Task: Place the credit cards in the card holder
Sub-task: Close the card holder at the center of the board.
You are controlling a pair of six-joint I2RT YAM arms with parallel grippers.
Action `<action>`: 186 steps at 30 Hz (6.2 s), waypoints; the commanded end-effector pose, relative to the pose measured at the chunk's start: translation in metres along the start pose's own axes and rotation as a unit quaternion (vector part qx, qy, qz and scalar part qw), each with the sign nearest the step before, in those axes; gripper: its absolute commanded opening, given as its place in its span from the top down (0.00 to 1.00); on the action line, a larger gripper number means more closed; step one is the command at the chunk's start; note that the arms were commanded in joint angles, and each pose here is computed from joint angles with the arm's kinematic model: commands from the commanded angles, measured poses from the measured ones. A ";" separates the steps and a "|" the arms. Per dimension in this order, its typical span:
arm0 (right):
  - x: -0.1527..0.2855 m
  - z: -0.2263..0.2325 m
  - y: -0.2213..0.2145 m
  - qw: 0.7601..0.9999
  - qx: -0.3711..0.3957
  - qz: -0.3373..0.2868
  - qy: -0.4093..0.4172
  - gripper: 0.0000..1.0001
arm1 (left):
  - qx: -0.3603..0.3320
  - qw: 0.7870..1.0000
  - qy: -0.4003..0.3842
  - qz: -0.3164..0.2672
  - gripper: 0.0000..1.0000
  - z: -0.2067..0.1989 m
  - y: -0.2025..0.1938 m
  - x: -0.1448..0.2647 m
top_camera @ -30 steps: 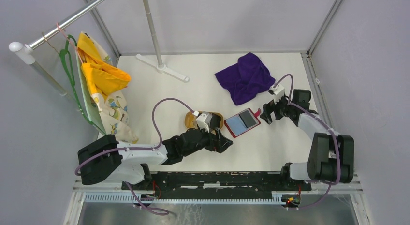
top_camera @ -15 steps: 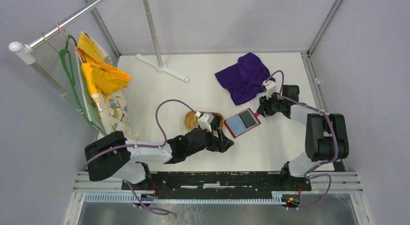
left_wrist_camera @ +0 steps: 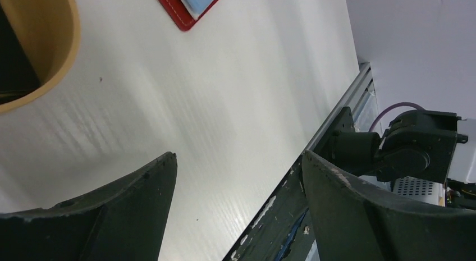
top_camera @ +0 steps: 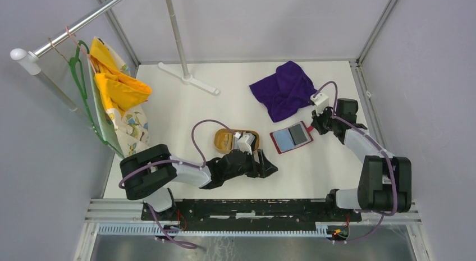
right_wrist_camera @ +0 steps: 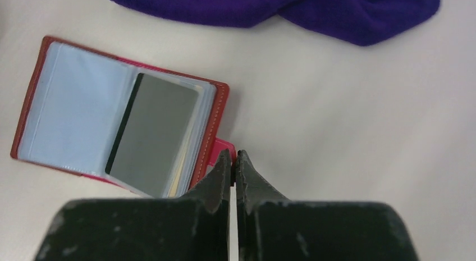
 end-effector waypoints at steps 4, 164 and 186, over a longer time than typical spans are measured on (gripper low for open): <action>0.037 0.019 -0.063 0.990 0.065 0.128 0.009 0.98 | 0.013 1.000 0.008 -0.002 0.13 -0.034 0.015 -0.026; 0.041 0.023 -0.042 0.994 0.005 0.020 0.104 0.53 | -0.073 0.988 -0.004 0.133 0.69 -0.016 0.093 -0.156; 0.037 0.020 -0.016 0.995 0.020 -0.010 0.098 1.00 | -0.121 0.982 -0.001 0.145 0.66 -0.025 0.110 -0.166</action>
Point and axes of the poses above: each gripper's point midway between its finger pads, its own x axis back along the fingers, its own z axis along the line the jaws close on, y = z × x, the point moved 5 cm from there along x, back along the fingers, and after that the axes turned 4 degrees about x, right-handed, at the moved point
